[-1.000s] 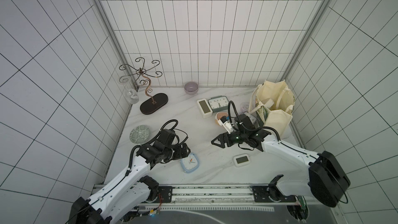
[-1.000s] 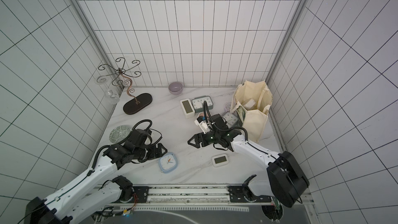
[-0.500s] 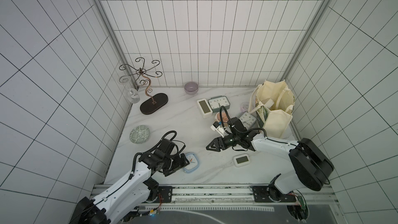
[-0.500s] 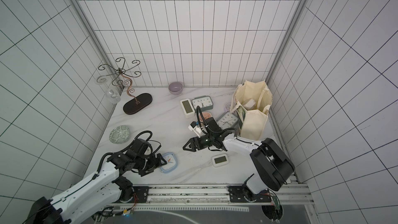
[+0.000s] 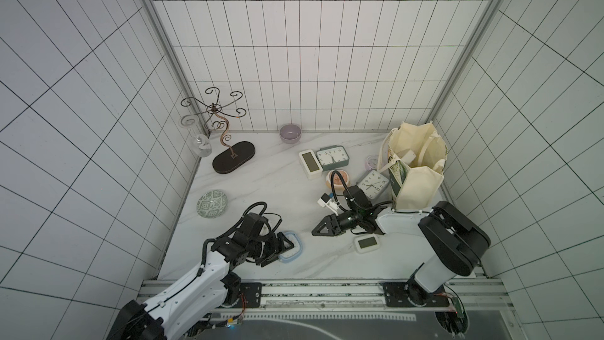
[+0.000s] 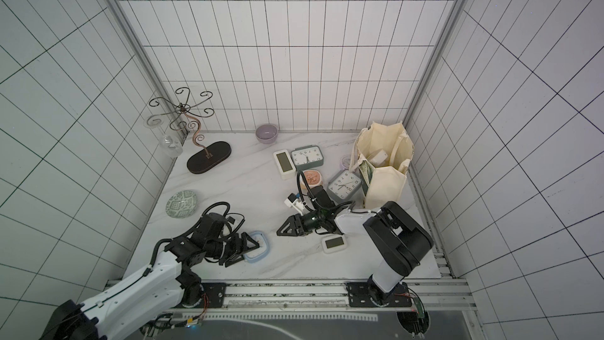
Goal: Put the alarm clock into the canvas bag
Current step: Pick up the alarm from the center of the board.
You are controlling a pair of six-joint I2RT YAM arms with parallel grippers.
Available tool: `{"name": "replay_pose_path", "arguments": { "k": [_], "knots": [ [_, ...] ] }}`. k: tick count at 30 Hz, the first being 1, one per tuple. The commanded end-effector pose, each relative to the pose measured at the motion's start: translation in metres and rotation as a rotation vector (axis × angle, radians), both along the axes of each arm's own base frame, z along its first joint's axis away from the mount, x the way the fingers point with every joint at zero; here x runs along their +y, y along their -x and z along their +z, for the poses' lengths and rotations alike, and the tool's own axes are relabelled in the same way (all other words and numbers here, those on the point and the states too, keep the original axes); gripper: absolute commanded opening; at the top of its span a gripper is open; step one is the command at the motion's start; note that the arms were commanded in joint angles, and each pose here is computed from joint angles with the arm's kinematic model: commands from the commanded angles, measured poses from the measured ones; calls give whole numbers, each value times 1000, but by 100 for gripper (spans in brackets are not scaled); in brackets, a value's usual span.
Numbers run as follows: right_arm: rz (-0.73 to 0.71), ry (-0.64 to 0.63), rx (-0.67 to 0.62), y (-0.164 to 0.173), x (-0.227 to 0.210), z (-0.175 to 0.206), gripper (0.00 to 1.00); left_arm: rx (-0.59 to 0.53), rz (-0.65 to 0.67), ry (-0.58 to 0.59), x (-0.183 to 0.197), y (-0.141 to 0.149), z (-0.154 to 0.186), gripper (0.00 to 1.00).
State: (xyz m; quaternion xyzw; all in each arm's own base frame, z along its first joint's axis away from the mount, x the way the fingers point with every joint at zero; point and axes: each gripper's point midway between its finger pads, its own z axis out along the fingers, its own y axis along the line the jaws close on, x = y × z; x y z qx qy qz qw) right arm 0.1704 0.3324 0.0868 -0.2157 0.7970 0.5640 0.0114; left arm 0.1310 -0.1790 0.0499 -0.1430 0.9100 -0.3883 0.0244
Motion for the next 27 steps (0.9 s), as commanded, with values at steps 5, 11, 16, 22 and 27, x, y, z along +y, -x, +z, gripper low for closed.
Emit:
{"name": "replay_pose_path", "arguments": {
  "k": [5, 11, 16, 22, 27],
  "knots": [
    [33, -15, 83, 16, 5, -12, 60, -44, -8, 71, -11, -9, 2, 73],
    [12, 2, 114, 12, 11, -27, 55, -60, 3, 66, -10, -13, -1, 72],
    [16, 10, 111, 11, 18, -31, 49, -60, 7, 65, -8, -14, -6, 72],
    [17, 27, 120, 9, 27, -39, 45, -64, 5, 62, -8, -17, -8, 72],
    [20, 22, 119, 7, 34, -41, 45, -64, 2, 63, -8, -19, -12, 72]
  ]
}}
